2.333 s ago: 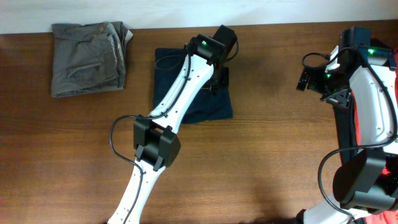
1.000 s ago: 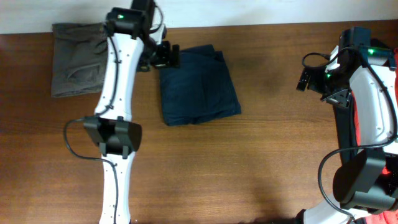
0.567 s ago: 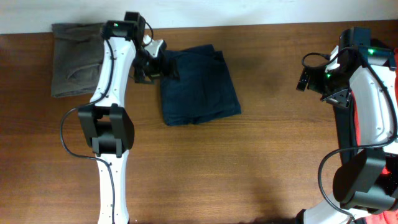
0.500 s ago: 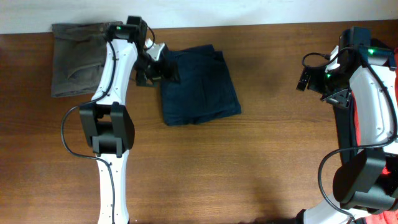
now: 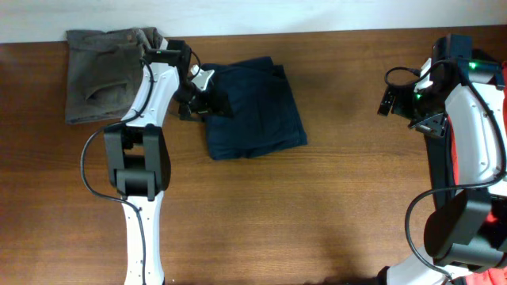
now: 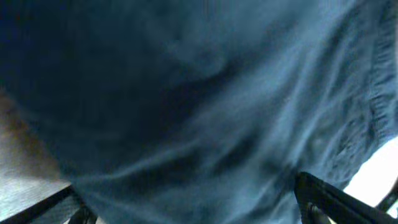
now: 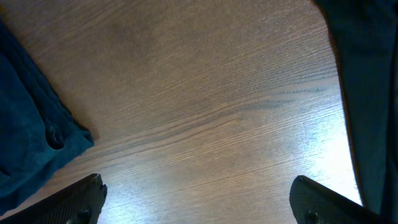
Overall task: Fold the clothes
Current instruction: 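Grasp the left edge of the folded navy trousers with the left gripper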
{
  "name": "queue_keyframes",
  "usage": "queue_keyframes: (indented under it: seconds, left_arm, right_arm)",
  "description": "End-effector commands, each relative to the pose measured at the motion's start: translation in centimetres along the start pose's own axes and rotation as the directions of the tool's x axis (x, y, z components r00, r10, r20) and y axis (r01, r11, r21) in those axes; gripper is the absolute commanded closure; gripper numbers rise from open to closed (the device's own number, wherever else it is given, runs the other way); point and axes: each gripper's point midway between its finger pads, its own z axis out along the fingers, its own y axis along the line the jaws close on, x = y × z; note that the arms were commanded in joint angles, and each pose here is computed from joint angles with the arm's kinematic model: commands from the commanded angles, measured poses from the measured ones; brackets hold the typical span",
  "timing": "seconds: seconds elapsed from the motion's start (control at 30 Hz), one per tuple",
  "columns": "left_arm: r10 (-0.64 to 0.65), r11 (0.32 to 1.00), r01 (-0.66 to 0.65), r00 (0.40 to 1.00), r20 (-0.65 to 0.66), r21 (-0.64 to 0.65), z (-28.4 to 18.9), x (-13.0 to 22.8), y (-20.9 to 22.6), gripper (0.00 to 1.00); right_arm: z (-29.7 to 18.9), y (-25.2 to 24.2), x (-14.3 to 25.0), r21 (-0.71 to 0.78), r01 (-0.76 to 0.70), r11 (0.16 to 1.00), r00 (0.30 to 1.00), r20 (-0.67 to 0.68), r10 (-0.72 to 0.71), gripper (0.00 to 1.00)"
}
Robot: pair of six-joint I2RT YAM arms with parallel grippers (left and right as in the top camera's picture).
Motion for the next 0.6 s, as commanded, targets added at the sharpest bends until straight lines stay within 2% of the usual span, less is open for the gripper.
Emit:
queue_keyframes:
  seconds: [0.0, 0.17, 0.23, 0.27, 0.33, 0.37, 0.4, 0.47, 0.57]
  left_arm:
    - [0.015, 0.997, -0.014, 1.000, -0.015, 0.074, 1.5, 0.7, -0.6, 0.01]
    - [0.021, 0.996, -0.021, 1.000, 0.001, 0.086, 2.7, 0.7, -0.2, 0.02]
    - [0.029, 0.996, -0.030, 0.999, 0.014, 0.084, 2.8, 0.4, -0.1, 0.07]
    - [0.034, 0.996, -0.036, 0.999, 0.021, 0.084, 2.8, 0.2, -0.1, 0.16]
    - [0.042, 0.996, -0.044, 0.999, 0.034, 0.082, 2.8, -0.1, -0.1, 0.20]
    - [0.045, 0.996, -0.048, 0.998, 0.040, 0.082, 2.8, -0.3, -0.1, 0.35]
    - [0.047, 0.995, -0.050, 0.998, 0.044, 0.081, 2.8, -0.4, -0.1, 0.44]
    - [0.050, 0.995, -0.053, 0.998, 0.048, 0.084, 2.8, -0.5, -0.2, 0.50]
    - [0.061, 0.994, -0.066, 0.996, 0.062, 0.083, 2.8, -0.8, -0.3, 0.89]
  right_arm:
    - [-0.4, -0.3, -0.2, 0.011, 0.005, 1.000, 1.000, 0.013, -0.005, 0.01]
    - [-0.4, -0.3, -0.2, 0.011, 0.005, 1.000, 1.000, 0.013, -0.005, 0.01]
    - [-0.4, -0.3, -0.2, 0.011, 0.005, 1.000, 1.000, 0.013, -0.005, 0.01]
    - [-0.4, -0.3, -0.2, 0.011, 0.005, 1.000, 1.000, 0.013, -0.005, 0.01]
    - [-0.4, -0.3, -0.2, 0.011, 0.005, 1.000, 1.000, 0.013, -0.005, 0.01]
    - [-0.4, -0.3, -0.2, 0.011, 0.005, 1.000, 1.000, 0.013, -0.005, 0.01]
    - [-0.4, -0.3, -0.2, 0.011, 0.005, 1.000, 1.000, 0.013, -0.005, 0.01]
    - [-0.4, -0.3, -0.2, 0.011, 0.005, 1.000, 1.000, 0.013, -0.005, 0.01]
    - [-0.4, -0.3, -0.2, 0.011, 0.005, 1.000, 1.000, 0.013, -0.005, 0.01]
